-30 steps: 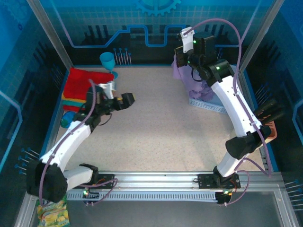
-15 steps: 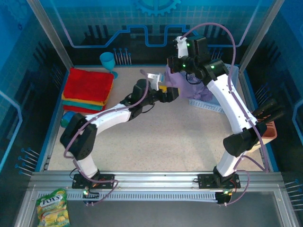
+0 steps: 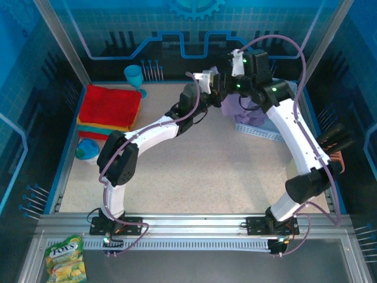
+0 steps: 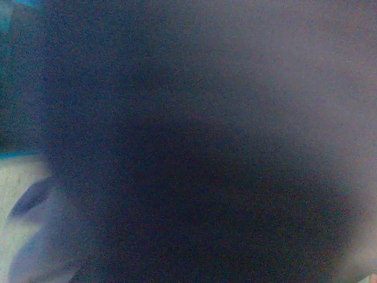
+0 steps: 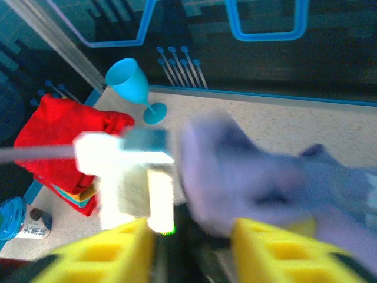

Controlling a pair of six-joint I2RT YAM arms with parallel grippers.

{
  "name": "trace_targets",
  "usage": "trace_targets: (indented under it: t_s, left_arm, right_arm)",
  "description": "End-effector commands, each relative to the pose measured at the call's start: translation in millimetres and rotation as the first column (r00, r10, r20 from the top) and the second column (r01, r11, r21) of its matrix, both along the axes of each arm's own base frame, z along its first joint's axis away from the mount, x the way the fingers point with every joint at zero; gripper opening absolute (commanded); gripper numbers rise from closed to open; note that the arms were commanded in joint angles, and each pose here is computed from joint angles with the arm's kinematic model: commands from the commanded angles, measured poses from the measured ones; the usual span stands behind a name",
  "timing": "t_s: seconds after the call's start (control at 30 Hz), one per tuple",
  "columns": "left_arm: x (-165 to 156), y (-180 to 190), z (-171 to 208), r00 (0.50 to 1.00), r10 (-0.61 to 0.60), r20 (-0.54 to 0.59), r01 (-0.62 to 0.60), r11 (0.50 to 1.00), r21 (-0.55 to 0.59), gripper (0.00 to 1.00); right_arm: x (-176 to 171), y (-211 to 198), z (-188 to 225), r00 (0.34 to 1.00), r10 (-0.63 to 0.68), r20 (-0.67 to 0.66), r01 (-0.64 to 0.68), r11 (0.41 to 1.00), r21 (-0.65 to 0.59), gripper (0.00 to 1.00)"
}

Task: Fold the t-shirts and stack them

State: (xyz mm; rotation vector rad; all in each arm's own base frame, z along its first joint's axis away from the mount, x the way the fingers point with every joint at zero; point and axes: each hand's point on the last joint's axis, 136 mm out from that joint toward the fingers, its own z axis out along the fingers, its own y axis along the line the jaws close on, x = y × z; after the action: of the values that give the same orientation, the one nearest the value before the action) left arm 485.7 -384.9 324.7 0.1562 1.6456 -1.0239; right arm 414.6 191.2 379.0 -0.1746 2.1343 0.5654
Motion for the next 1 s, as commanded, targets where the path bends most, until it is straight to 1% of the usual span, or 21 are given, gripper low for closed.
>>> trace_targets:
  t_s: [0.0, 0.03, 0.07, 0.1, 0.2, 0.33, 0.4, 0.47, 0.53, 0.63, 0.73, 0.8, 0.87, 0.97]
  left_arm:
    - [9.6, 16.1, 71.9, 0.99, 0.034, 0.134, -0.031, 0.999, -0.026, 0.0]
    - [10.6, 18.7, 90.1, 0.987, 0.03, 0.157, -0.025, 0.999, -0.033, 0.0]
    - [14.0, 21.8, 99.8, 0.986, 0.024, 0.163, -0.019, 0.999, -0.028, 0.0]
    - [15.0, 26.3, 122.4, 0.981, 0.019, 0.192, -0.012, 0.999, -0.04, 0.0]
    - [18.5, 39.6, 164.7, 0.971, 0.013, 0.238, 0.003, 0.998, -0.067, 0.0]
    - [20.5, 60.0, 219.1, 0.955, 0.021, 0.297, 0.015, 0.993, -0.119, 0.0]
    - [12.3, 74.2, 255.5, 0.94, 0.027, 0.341, 0.03, 0.986, -0.162, 0.0]
    - [1.3, 88.7, 283.4, 0.929, 0.037, 0.368, 0.042, 0.978, -0.203, 0.0]
    - [-10.8, 105.4, 303.7, 0.925, 0.042, 0.379, 0.051, 0.971, -0.233, 0.0]
    - [-28.6, 125.4, 311.6, 0.928, 0.069, 0.366, 0.0, 0.983, -0.184, 0.0]
    - [-44.0, 148.3, 298.5, 0.923, 0.15, 0.355, -0.112, 0.986, -0.124, 0.0]
    - [-53.3, 166.2, 278.0, 0.919, 0.217, 0.329, -0.203, 0.976, -0.077, 0.0]
    - [-61.5, 180.6, 255.1, 0.919, 0.258, 0.297, -0.259, 0.965, -0.038, 0.0]
    - [-73.2, 193.8, 219.6, 0.928, 0.28, 0.244, -0.28, 0.959, -0.033, 0.0]
  right_arm:
    - [-12.5, -34.2, 10.2, 0.993, -0.11, 0.04, 0.11, 0.994, 0.022, 0.71]
    - [-16.9, -39.1, 5.5, 0.991, -0.129, 0.046, 0.128, 0.992, 0.022, 0.73]
    - [-22.5, -41.4, -1.7, 0.99, -0.132, 0.05, 0.131, 0.991, 0.021, 0.77]
    - [-26.9, -46.5, -10.5, 0.988, -0.148, 0.05, 0.148, 0.989, 0.009, 0.8]
    - [-38.4, -60.2, -32.7, 0.98, -0.195, 0.036, 0.196, 0.98, -0.027, 0.82]
    - [-46.7, -58.1, -73.6, 0.977, -0.213, -0.022, 0.212, 0.976, -0.043, 0.86]
    - [-48.9, -50.6, -100.3, 0.977, -0.206, -0.057, 0.202, 0.977, -0.064, 0.87]
    - [-50.3, -40.4, -119.4, 0.98, -0.191, -0.062, 0.186, 0.979, -0.079, 0.89]
    - [-49.0, -30.8, -134.5, 0.981, -0.182, -0.074, 0.176, 0.981, -0.075, 0.92]
    - [-41.0, -21.1, -159.6, 0.973, -0.186, -0.136, 0.178, 0.982, -0.069, 0.94]
    - [-25.0, -10.7, -181.3, 0.965, -0.194, -0.178, 0.186, 0.981, -0.057, 0.94]
    - [-10.8, -0.3, -192.5, 0.962, -0.191, -0.194, 0.186, 0.982, -0.042, 0.95]
    - [3.2, 7.4, -203.7, 0.955, -0.206, -0.214, 0.204, 0.978, -0.034, 0.95]
    - [26.6, 18.8, -220.1, 0.938, -0.25, -0.24, 0.253, 0.967, -0.019, 0.94]
